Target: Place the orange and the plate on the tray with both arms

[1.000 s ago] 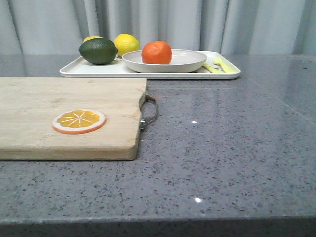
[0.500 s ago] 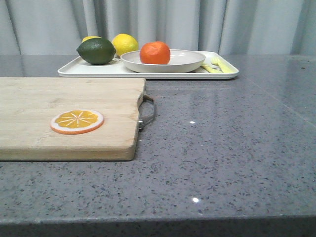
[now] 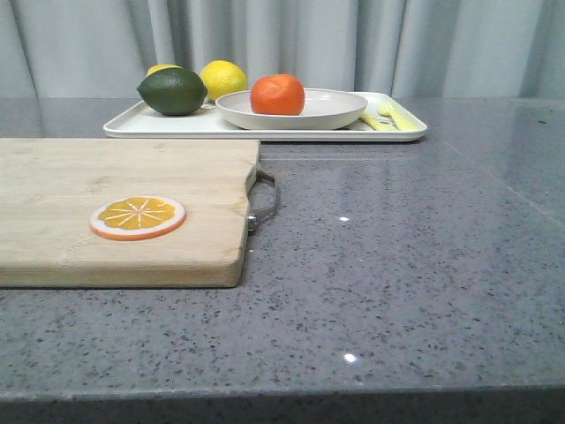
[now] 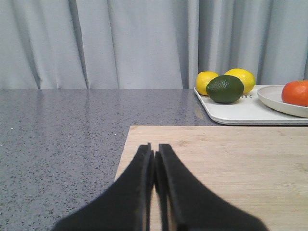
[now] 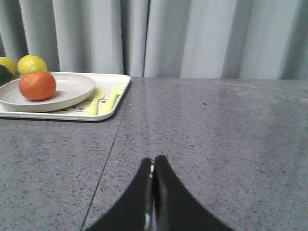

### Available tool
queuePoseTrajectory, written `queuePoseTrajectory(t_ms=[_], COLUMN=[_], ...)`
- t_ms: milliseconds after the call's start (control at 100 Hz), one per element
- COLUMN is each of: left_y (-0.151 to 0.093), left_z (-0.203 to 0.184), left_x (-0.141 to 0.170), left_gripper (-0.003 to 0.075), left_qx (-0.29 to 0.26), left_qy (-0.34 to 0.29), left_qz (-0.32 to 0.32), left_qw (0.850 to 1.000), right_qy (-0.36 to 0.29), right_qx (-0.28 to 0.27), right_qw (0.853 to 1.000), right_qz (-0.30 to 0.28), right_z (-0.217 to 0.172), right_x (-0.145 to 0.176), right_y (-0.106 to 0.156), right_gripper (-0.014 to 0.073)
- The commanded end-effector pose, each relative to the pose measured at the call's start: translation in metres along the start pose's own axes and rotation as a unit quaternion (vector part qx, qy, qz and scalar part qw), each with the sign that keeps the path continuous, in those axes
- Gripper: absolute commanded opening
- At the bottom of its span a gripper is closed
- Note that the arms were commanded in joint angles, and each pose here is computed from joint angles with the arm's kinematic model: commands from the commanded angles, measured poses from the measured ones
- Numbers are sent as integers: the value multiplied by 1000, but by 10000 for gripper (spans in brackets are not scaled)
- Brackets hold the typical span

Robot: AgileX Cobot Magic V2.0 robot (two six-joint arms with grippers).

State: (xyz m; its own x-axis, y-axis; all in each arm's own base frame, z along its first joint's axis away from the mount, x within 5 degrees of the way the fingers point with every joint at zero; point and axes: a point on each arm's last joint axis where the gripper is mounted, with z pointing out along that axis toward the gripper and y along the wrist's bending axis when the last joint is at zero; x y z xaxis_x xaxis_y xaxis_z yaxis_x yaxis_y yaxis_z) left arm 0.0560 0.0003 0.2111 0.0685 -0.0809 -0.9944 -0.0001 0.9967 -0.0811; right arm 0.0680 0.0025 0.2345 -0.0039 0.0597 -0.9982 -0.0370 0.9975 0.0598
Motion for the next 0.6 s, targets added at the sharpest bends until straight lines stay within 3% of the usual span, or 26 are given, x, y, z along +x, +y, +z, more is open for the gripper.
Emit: queuePoseTrajectory(t_ms=[0,230,590], left_y=[0,0,0], left_z=[-2,-2,-2], left_x=[-1,-1,-1], left_gripper=[-19,-18,-19], left_qx=[1,1,1], left_qy=[-43,-43,-43], left_qz=[0,0,0], left_qw=[999,999,999], right_qy=[-68,-89,-43], right_qx=[11,29,32], right_qw=[998,996,999], right_qz=[-6,-7,-1], right_z=[-7,-14,-13], right_x=[-8,20,30], right_y=[-1,-5,-6], right_gripper=[-71,-71,-71])
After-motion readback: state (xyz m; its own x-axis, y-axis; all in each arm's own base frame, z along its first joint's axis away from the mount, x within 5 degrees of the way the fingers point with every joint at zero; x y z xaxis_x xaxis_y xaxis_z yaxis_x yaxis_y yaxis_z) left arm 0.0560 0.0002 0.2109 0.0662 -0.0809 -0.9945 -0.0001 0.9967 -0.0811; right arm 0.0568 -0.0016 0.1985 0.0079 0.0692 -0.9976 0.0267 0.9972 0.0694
